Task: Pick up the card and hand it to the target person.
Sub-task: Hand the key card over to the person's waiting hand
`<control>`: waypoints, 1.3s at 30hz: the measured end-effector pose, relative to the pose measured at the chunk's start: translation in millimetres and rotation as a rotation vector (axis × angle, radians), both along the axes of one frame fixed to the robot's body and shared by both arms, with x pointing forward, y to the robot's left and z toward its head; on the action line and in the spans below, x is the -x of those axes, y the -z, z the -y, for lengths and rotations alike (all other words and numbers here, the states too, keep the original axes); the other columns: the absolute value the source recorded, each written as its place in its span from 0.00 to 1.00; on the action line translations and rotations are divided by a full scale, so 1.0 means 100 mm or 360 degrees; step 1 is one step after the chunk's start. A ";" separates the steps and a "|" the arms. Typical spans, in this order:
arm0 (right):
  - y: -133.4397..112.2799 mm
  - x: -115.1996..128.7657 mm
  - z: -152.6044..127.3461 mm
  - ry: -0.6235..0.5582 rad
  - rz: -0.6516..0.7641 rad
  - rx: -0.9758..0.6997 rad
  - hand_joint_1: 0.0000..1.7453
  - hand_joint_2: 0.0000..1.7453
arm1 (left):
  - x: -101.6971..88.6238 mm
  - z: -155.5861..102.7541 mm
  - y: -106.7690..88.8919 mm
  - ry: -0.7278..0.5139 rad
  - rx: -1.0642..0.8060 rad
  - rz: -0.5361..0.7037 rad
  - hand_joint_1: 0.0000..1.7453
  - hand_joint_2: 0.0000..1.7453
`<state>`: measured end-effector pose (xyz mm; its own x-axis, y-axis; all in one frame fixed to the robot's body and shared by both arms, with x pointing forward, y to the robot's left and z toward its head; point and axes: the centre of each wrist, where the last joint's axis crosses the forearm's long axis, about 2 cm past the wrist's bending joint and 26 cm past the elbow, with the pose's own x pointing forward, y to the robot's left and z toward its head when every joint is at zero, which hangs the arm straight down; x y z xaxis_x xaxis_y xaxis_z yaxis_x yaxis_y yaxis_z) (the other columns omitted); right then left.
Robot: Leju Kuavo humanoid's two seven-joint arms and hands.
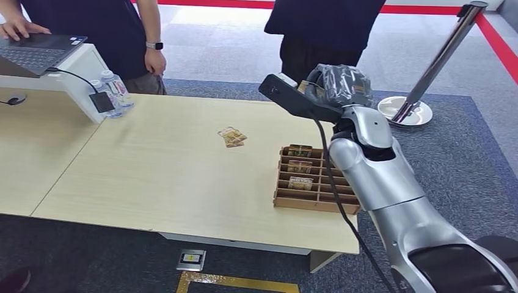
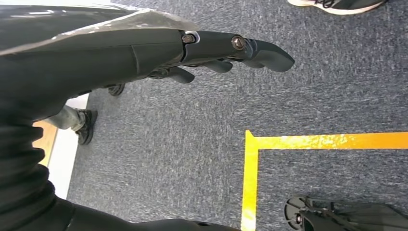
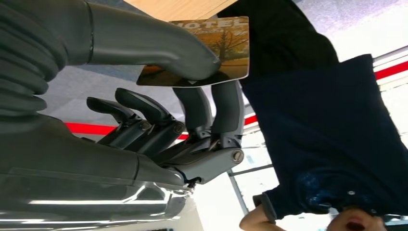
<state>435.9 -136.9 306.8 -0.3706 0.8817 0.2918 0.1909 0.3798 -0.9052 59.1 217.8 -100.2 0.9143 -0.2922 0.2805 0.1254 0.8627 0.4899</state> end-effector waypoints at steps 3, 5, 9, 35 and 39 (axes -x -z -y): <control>-0.01 -0.02 -0.03 -0.0003 -0.0008 0.0003 0.99 1.00 | 0.00 0.00 0.00 0.0002 0.0000 0.0001 0.00 1.00; -0.02 -0.02 -0.04 -0.0005 -0.0012 0.0005 0.99 1.00 | 0.00 0.00 0.00 0.0002 0.0000 0.0001 0.00 1.00; -0.04 -0.05 -0.06 -0.0021 0.0052 0.0011 1.00 1.00 | 0.00 0.00 0.00 0.0009 -0.0001 0.0002 0.00 1.00; -0.05 -0.22 -0.25 -0.0019 0.0271 0.0115 1.00 1.00 | 0.00 0.00 0.00 -0.0003 -0.0003 0.0040 0.00 1.00; -0.03 -0.22 -0.27 -0.0033 0.0223 0.0133 0.97 1.00 | 0.00 0.00 0.00 -0.0004 -0.0002 0.0041 0.00 1.00</control>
